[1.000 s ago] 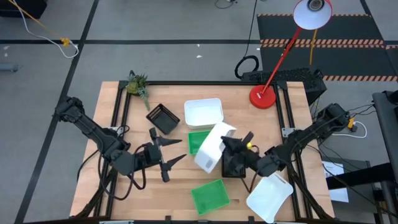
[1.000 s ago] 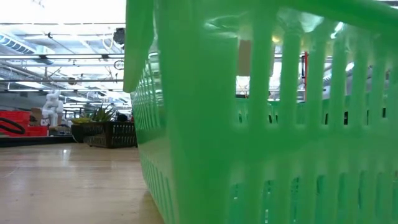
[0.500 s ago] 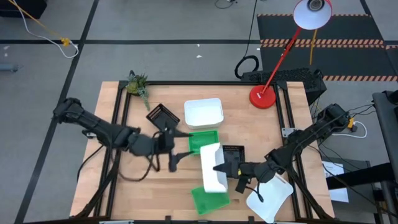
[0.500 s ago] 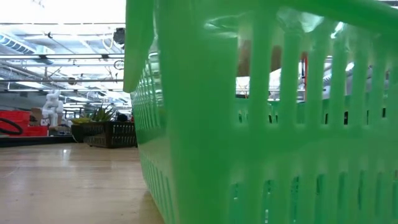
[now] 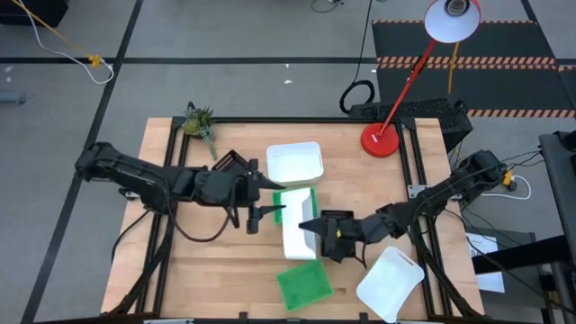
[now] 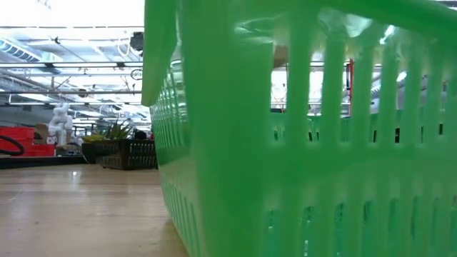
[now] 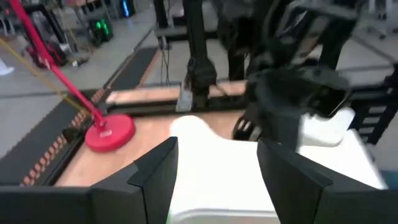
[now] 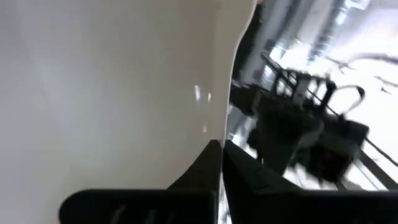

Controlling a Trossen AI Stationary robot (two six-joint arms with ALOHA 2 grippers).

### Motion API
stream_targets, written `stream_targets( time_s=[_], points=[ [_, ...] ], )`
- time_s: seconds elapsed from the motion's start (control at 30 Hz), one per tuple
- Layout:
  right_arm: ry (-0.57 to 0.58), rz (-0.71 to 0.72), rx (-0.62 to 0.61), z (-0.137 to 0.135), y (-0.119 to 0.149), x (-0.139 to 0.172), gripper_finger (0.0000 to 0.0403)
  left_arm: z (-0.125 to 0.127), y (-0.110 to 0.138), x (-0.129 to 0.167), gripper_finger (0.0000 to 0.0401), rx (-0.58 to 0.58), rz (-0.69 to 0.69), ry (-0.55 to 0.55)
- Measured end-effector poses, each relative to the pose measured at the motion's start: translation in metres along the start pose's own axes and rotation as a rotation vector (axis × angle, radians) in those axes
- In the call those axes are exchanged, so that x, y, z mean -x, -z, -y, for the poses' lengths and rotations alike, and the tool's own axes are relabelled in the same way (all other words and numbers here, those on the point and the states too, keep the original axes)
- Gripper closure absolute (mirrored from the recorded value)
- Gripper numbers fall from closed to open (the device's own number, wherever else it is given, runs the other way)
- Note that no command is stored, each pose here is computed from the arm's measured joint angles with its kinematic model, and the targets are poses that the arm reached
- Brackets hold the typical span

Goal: Stack baskets by color
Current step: Stack the bottom left white bin on the top white bin

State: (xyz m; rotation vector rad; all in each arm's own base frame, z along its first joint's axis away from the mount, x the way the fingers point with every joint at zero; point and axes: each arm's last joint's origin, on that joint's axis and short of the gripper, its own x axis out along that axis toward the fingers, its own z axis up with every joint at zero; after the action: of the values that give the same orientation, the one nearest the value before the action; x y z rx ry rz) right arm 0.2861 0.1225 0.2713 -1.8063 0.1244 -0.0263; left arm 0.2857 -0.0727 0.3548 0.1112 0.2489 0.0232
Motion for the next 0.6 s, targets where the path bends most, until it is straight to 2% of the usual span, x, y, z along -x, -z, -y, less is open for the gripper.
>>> stream_targets(
  time_s=[0.07,0.17,0.3,0.37,0.5,0.6],
  points=[
    [0.047,-0.065,-0.025,0.005,0.009,-0.003,0.0403,0.006,-0.002,0.003,0.0180,-0.013,0.012,-0.002],
    [0.106,-0.186,-0.062,0.011,0.024,-0.007,0.0403,0.022,0.001,0.007,0.0175,-0.092,-0.012,-0.029],
    [0.109,-0.354,-0.055,0.012,0.044,-0.013,0.0403,0.040,0.001,0.018,0.0169,-0.200,-0.011,-0.199],
    [0.099,-0.435,-0.046,0.011,0.054,-0.015,0.0403,0.050,0.003,0.024,0.0169,-0.246,-0.032,-0.249],
    [0.097,-0.550,-0.079,0.010,0.072,-0.018,0.0403,0.061,0.006,0.029,0.0169,-0.219,-0.022,-0.241],
    [0.115,-0.593,-0.139,0.008,0.083,-0.021,0.0403,0.064,0.018,0.018,0.0169,-0.209,-0.039,-0.264]
  ],
)
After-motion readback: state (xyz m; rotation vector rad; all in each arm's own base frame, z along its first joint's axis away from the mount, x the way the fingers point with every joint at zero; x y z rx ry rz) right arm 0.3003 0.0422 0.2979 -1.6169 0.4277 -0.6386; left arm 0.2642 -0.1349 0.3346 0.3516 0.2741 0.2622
